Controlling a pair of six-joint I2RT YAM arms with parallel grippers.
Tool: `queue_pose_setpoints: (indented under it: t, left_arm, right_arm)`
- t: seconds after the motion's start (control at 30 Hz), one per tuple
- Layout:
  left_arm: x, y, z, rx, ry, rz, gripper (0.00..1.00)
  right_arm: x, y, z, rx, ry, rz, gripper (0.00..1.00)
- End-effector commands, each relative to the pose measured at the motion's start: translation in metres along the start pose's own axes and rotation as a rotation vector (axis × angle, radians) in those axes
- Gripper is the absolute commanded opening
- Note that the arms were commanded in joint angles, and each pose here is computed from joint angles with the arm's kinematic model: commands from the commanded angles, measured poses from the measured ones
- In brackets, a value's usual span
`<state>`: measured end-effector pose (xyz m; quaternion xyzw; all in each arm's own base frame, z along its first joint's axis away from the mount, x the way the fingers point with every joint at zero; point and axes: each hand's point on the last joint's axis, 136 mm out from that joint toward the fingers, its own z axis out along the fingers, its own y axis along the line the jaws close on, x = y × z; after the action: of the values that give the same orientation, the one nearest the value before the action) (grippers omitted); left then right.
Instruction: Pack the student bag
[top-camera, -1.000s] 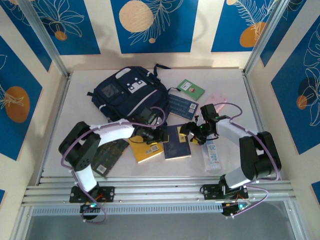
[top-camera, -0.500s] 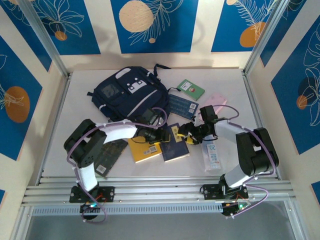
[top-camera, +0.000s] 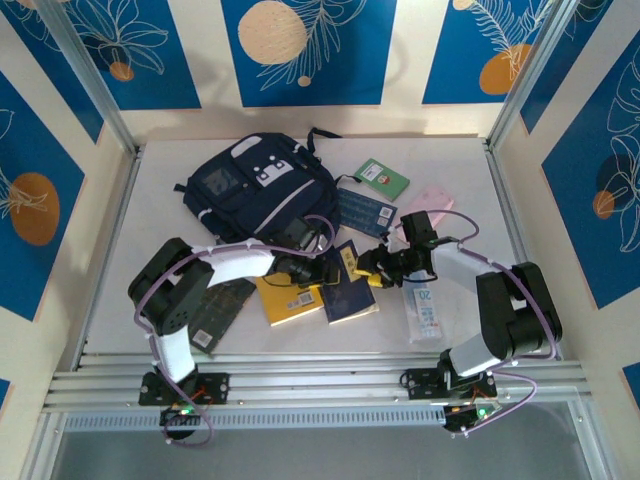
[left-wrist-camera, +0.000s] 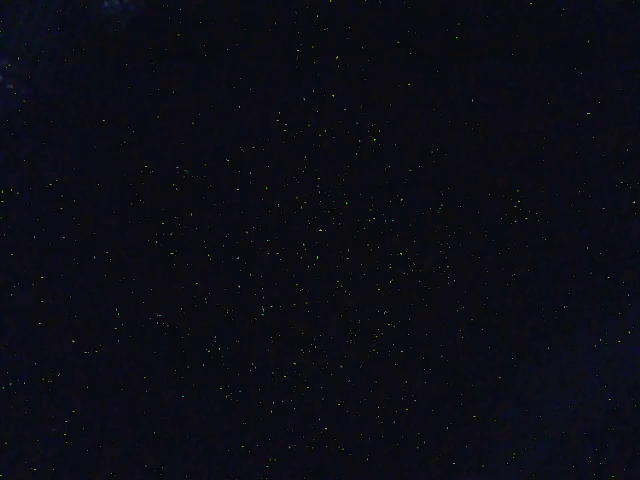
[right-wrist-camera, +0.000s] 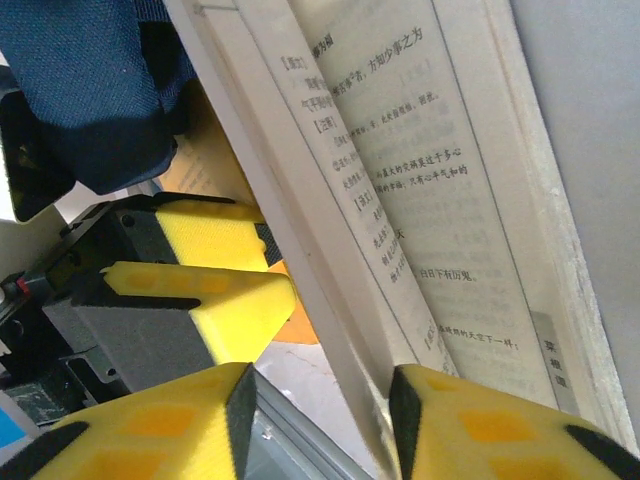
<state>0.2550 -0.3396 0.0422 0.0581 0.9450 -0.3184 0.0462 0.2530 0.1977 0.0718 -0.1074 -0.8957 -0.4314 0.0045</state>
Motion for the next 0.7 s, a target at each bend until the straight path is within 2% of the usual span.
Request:
queue_pose_setpoints:
  t: [0.0, 0.2, 0.27, 0.4, 0.53, 0.67]
  left_arm:
    - [0.01, 0.012, 0.007, -0.053, 0.046, 0.006, 0.46]
    - [0.008, 0.007, -0.005, -0.056, 0.036, 0.015, 0.46]
    - [0.007, 0.007, -0.014, -0.068, 0.028, 0.022, 0.46]
    - [0.005, 0.006, -0.036, -0.07, 0.008, 0.019, 0.52]
    - [0.001, 0.006, -0.058, -0.03, -0.026, -0.033, 0.59]
    - [-0.002, 0.001, -0.063, 0.019, -0.036, -0.083, 0.63]
  right_arm:
    - [0.012, -0.005, 0.01, 0.012, 0.072, 0.013, 0.36]
    - [0.005, -0.02, 0.013, 0.083, 0.048, 0.016, 0.07]
    - [0.003, -0.021, 0.01, 0.107, 0.025, 0.006, 0.0]
    - [-0.003, -0.015, -0.004, 0.112, -0.036, -0.004, 0.0]
    - [-0.006, 0.001, -0.017, 0.005, -0.048, 0.034, 0.0]
    - [-0.008, 0.012, -0.026, -0.094, -0.048, 0.076, 0.0]
